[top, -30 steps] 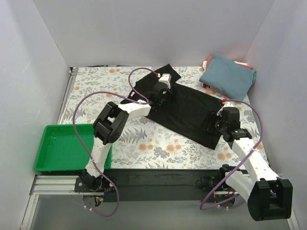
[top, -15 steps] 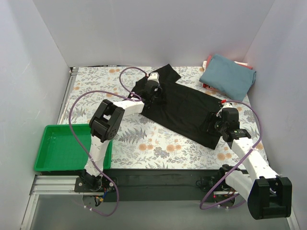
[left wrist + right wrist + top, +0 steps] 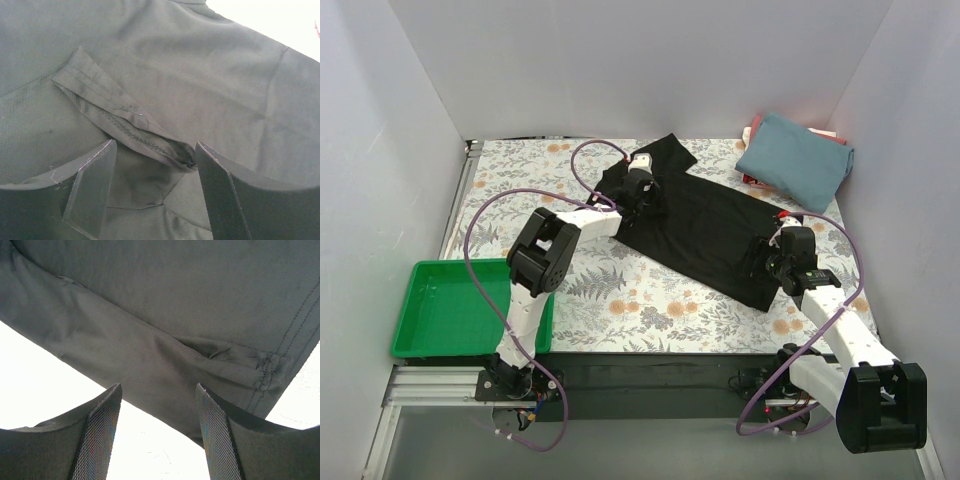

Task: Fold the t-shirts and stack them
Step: Fold the tshirt

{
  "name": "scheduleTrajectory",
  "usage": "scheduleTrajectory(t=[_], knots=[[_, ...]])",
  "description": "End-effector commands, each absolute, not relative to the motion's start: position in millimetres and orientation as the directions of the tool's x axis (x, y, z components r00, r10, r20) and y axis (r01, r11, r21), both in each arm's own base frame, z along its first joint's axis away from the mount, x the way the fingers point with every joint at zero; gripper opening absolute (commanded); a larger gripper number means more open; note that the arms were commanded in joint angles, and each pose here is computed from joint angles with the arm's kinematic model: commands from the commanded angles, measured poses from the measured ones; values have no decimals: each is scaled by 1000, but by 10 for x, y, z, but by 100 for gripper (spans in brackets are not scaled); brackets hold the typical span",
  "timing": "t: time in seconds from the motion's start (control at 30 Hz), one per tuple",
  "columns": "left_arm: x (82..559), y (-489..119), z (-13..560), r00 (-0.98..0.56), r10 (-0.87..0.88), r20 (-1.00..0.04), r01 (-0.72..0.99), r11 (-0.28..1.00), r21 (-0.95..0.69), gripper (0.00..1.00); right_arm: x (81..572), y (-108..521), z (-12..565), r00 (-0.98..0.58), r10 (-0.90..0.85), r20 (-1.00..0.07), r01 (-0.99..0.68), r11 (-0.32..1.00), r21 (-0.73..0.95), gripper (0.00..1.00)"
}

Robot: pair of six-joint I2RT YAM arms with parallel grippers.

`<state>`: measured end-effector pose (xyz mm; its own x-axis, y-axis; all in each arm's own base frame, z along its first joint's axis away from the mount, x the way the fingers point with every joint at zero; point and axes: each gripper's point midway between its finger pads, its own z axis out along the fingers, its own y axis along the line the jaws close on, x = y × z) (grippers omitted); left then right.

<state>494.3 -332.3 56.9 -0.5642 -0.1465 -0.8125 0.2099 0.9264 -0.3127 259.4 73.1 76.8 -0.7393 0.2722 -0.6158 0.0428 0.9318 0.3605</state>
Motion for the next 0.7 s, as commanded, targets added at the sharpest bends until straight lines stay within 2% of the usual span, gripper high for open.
scheduleTrajectory(t=[0.0, 0.67], knots=[[5009, -3348, 626, -551, -144, -822, 207, 931, -302, 63, 2659, 786, 840, -722, 276, -635, 16, 924, 383, 67], [5240, -3679, 725, -462, -121, -879, 348, 886, -305, 63, 2610, 801, 773, -733, 281, -620, 22, 920, 392, 67]])
